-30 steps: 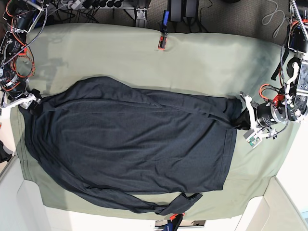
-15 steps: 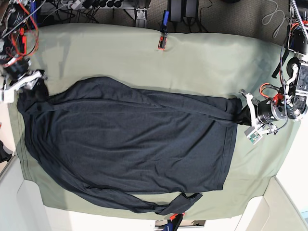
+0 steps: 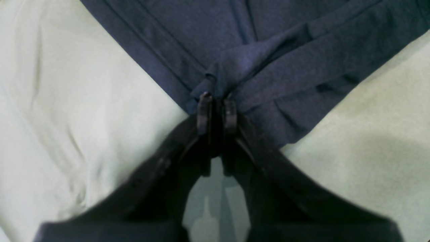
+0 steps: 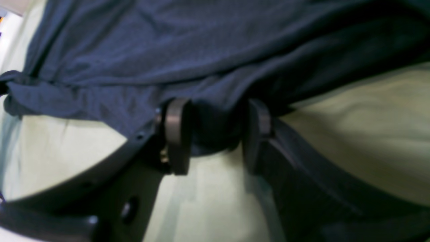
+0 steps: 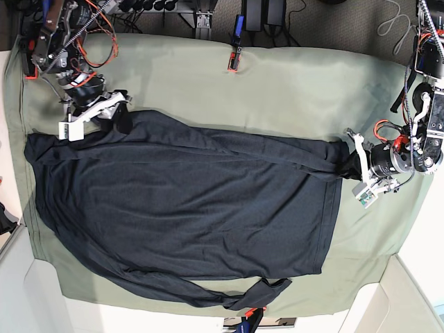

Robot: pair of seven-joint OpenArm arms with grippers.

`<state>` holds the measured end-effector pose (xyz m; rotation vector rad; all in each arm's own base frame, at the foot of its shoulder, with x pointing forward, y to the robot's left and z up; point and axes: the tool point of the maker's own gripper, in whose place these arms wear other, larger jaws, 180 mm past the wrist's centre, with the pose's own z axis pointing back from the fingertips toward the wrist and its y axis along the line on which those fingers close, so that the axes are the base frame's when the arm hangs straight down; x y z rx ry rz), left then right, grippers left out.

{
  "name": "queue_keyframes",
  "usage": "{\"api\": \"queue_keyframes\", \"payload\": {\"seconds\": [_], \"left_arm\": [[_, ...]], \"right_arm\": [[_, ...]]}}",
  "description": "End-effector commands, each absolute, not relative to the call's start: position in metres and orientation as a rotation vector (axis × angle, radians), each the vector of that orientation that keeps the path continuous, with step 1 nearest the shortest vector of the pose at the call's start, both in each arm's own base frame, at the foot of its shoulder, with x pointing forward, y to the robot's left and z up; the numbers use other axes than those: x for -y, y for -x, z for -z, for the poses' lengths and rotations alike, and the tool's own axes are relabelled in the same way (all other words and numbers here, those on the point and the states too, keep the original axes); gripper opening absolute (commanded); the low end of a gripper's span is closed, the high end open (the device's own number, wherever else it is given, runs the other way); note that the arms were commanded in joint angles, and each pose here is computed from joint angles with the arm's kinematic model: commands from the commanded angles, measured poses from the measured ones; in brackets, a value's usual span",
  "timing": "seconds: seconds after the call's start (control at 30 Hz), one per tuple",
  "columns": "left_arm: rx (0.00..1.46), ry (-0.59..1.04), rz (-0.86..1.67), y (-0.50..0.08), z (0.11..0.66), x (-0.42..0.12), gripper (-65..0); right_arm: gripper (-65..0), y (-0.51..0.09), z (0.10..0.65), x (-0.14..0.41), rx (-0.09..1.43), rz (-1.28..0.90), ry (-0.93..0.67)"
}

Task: Fold the T-shirt properly
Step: 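Pull the held corners toward the robot, flattening the shirt body, then drag the shirt edge with both grippers toward the robot's base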

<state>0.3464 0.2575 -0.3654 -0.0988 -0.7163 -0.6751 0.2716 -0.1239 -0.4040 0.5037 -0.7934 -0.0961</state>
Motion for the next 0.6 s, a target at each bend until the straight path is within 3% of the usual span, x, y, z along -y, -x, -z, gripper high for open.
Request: {"api": "queue_keyframes", "payload": {"seconds": [0.0,0.2,0.33,0.57], "left_arm": [[0.760,0.083,0.679,-0.356,0.348,-0.263,-60.0],[0.766,0.096,0.672,-0.357,0.347,-0.261,-60.0],[0.762,0.093,0.672,-0.356,0.348,-0.262,-60.0],[0.726,0.092,0.665,-0.352,0.352,-0.264,-60.0]], "right_arm": [[-39.7,-0.281,0.394,0.122,0.840,0.094,-0.517],[-42.1,-0.281,0.397,0.121,0.828,0.112,-0.508],[-65.0,-0.281,0.398,0.122,0.826,0.107,-0.500],[-65.0,-0.296,0.374,0.122,0.922,0.077,-0.513]]}}
